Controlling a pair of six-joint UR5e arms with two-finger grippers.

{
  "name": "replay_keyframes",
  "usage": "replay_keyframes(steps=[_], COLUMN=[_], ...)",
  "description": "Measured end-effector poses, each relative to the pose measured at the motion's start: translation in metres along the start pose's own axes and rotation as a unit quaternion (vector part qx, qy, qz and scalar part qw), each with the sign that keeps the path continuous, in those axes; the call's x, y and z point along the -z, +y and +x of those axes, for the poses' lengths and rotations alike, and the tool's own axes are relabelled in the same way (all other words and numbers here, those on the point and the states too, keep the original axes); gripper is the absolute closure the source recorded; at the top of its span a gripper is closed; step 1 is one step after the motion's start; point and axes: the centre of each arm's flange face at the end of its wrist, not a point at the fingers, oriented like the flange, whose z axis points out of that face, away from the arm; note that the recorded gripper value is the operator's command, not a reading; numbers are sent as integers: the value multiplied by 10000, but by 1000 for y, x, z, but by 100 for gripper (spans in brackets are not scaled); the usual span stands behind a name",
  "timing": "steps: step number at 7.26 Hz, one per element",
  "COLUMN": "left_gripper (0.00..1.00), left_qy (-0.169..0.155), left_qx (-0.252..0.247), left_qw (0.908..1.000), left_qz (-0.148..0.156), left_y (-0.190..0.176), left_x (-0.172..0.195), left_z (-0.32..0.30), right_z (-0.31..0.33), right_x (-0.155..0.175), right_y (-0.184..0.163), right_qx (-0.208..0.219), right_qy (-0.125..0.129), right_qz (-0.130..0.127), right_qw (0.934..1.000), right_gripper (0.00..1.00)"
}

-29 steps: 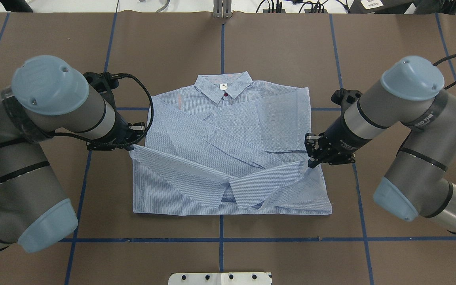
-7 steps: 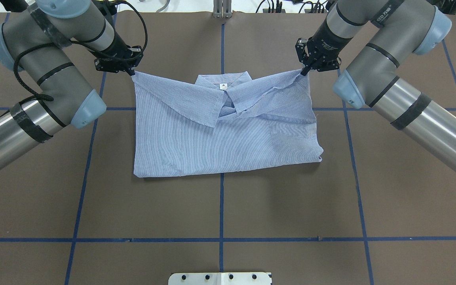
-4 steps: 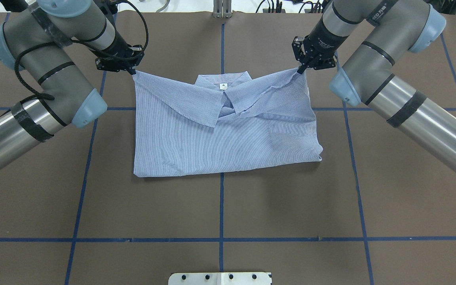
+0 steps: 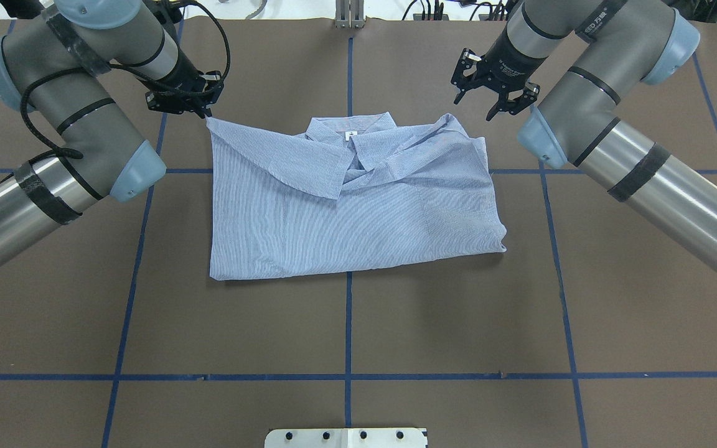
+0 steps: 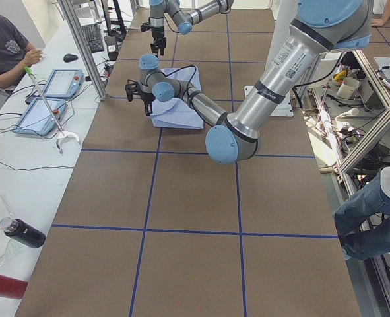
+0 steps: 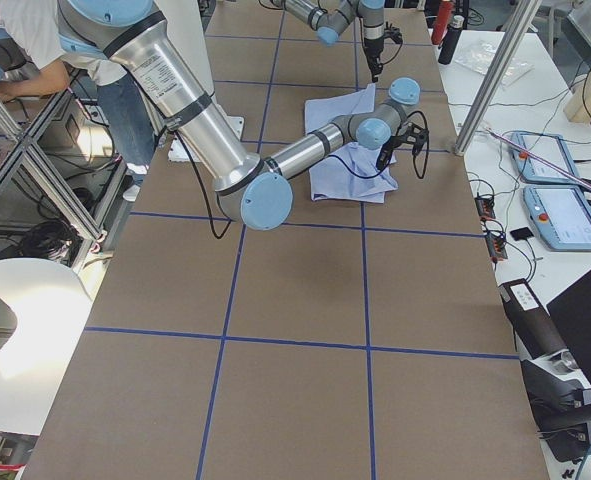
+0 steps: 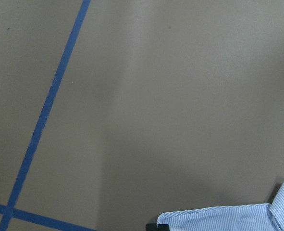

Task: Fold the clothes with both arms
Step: 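Move the right gripper to the folded shirt's side edge and grasp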

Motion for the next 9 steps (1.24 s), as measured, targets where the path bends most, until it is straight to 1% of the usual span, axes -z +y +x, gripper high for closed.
replay_keyframes(steps=[3,4,6,7,8,9], left_gripper=[0,0,0,0,0,0], left_qy=[27,73,171,195,209,216], left_qx=[-9,-15,-41,-47,-52,-55], left_qw=[10000,10000,9998,9998,9997,9997], left_qz=[23,39,73,80,85,87], left_y=[1,4,9,10,10,11], left_x=[4,10,23,25,27,28], left_z=[1,4,10,11,12,12], right_z=[10,18,53,72,87,100], right_x=[-3,-8,-38,-55,-68,-75], right_y=[4,21,89,120,140,152], right_qx=[9,105,433,570,656,703], right_qy=[10,16,154,274,378,455], right_qz=[-13,-9,6,-57,-140,-217], right_qw=[10000,9999,9989,9980,9970,9963], right_gripper=[0,0,0,0,0,0])
